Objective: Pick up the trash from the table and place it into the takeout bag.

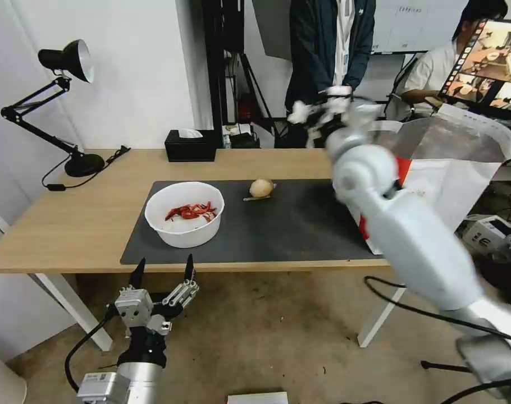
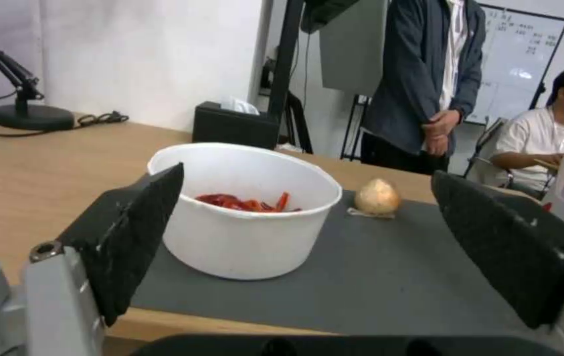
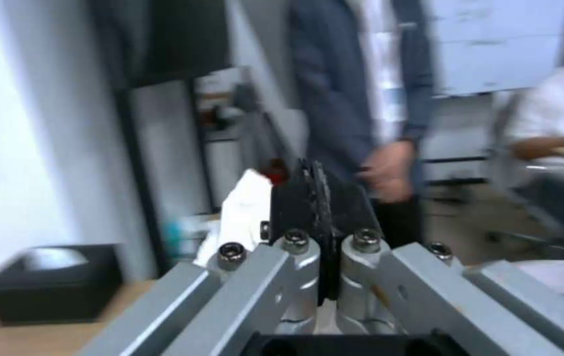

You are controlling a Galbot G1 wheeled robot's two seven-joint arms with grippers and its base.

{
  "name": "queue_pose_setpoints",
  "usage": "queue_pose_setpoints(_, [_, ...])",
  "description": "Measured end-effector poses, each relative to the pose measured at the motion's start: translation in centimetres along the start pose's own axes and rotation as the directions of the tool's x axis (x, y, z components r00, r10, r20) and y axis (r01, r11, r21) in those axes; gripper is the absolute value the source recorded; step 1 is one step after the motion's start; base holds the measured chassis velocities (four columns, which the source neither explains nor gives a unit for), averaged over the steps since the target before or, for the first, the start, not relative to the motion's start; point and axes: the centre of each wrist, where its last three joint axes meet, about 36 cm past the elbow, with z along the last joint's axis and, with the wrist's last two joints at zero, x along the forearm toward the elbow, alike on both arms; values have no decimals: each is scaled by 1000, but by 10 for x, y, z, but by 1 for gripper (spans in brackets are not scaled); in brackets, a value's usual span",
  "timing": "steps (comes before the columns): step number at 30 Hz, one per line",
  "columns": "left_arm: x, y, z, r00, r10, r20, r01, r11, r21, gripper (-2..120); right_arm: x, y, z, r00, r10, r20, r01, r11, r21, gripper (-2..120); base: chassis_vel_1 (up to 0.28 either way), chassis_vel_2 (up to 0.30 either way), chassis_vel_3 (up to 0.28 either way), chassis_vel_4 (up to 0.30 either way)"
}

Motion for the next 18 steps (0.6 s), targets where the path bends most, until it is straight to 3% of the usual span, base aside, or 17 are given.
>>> queue_pose_setpoints(1, [0, -1, 1, 1000, 2, -2, -2, 1000, 1, 100, 2, -15, -4, 1000, 28, 3, -28, 1000, 6, 0, 0, 0, 0, 0])
queue_pose_setpoints(2, [0, -1, 1, 1000, 2, -2, -2, 1000, 1, 100, 2, -15, -4, 1000, 28, 3, -28, 1000, 6, 0, 0, 0, 0, 0])
queue_pose_setpoints(4, [0, -2, 2, 1000, 5, -6, -5, 1000, 4, 100, 7, -45, -11, 997, 82, 8, -82, 996, 21, 0, 0, 0, 0, 0])
queue_pose_setpoints(8, [0, -4, 5, 1000, 12, -13, -12, 1000, 5, 100, 15, -71, -12, 992, 129, 0, -129, 991, 41, 0, 0, 0, 0, 0])
queue_pose_setpoints(14, [-1, -7, 8, 1000, 21, -18, -21, 1000, 4, 100, 28, -88, -1, 985, 168, -38, -165, 984, 64, 0, 0, 0, 0, 0])
queue_pose_setpoints(18, [-3, -8, 10, 999, 27, -18, -27, 1000, 2, 100, 42, -97, 21, 975, 196, -100, -188, 978, 85, 14, 0, 0, 0, 0])
